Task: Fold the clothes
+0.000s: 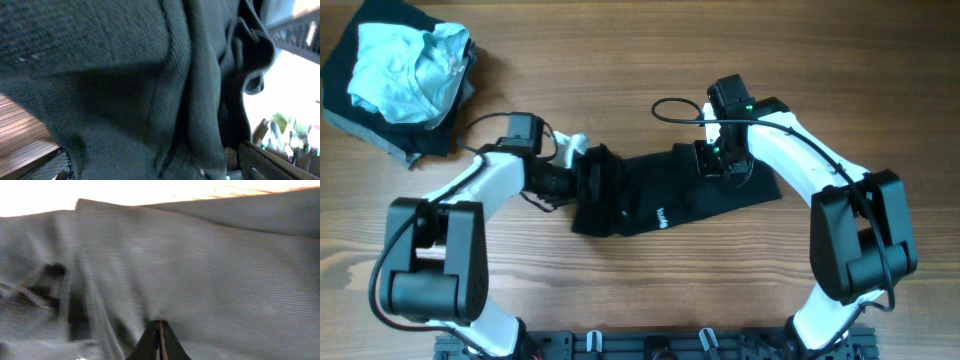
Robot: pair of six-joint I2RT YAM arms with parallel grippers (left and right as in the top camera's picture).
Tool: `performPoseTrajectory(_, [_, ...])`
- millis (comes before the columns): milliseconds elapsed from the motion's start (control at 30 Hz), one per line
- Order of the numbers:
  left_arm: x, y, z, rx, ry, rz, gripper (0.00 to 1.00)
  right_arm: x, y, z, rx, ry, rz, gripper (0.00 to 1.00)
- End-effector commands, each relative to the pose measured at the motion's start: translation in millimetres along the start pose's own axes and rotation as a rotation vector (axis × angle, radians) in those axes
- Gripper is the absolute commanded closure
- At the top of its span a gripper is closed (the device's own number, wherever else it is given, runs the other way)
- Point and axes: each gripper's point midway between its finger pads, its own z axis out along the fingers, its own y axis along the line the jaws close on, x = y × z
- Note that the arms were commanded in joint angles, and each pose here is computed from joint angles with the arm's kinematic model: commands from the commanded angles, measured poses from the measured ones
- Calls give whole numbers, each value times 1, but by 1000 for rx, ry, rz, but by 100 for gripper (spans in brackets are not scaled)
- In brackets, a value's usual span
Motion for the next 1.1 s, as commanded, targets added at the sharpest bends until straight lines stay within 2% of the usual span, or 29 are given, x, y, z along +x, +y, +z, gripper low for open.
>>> performPoseTrajectory(0, [46,32,31,-92,156,2,1,1,2,2,-15,8,10,96])
performPoseTrajectory(33, [46,32,31,-93,157,1,9,1,3,2,-15,8,10,96])
performPoseTrajectory(67, [46,32,31,-93,157,-4,36,1,2,2,-15,9,11,96])
performPoseTrajectory(100, [46,32,31,-93,157,-8,46,2,2,2,-15,10,11,96])
performPoseTrajectory(133, [47,32,31,-93,160,-12,46,2,3,2,-15,10,11,96])
performPoseTrajectory(167, [49,32,30,-93,167,-21,24,2,2,2,-15,10,11,96])
performPoseTrajectory(200, [50,33,28,-93,171,-32,18,2,2,2,-15,10,11,96])
performPoseTrajectory(267, [52,30,24,-57,172,-25,18,2,2,2,-15,11,11,96])
performPoseTrajectory(333, [56,42,10,-81,168,-108,17,3,2,2,-14,15,12,96])
performPoseTrajectory(433, [51,56,-4,-85,128,-140,5,3,2,2,-14,14,11,95])
performPoseTrajectory(500, [51,75,-6,-179,128,-132,2,2,2,2,-14,13,12,95])
performPoseTrajectory(567, [45,86,-6,-236,100,-195,0,3,2,2,-14,14,12,95])
performPoseTrajectory(633, [40,82,1,-198,78,-231,0,2,3,2,-16,13,11,95])
performPoseTrajectory(700, [40,67,15,-140,89,-186,0,2,3,2,-18,11,11,95])
performPoseTrajectory(800, [56,48,40,-138,171,-103,2,2,3,2,-19,11,11,95])
performPoseTrajectory(867, [63,47,55,-232,196,-111,9,2,3,2,-20,11,12,95])
performPoseTrajectory(900, [64,53,56,-291,192,-143,20,2,5,2,-26,12,12,96])
performPoseTrajectory(1000, [66,63,52,-351,178,-249,74,2,5,2,-29,13,10,96])
performPoseTrajectory(1033, [69,66,46,-355,188,-285,83,2,5,2,-29,14,12,96])
performPoseTrajectory(1067, [71,67,38,-361,198,-317,87,2,4,-1,-29,10,13,96])
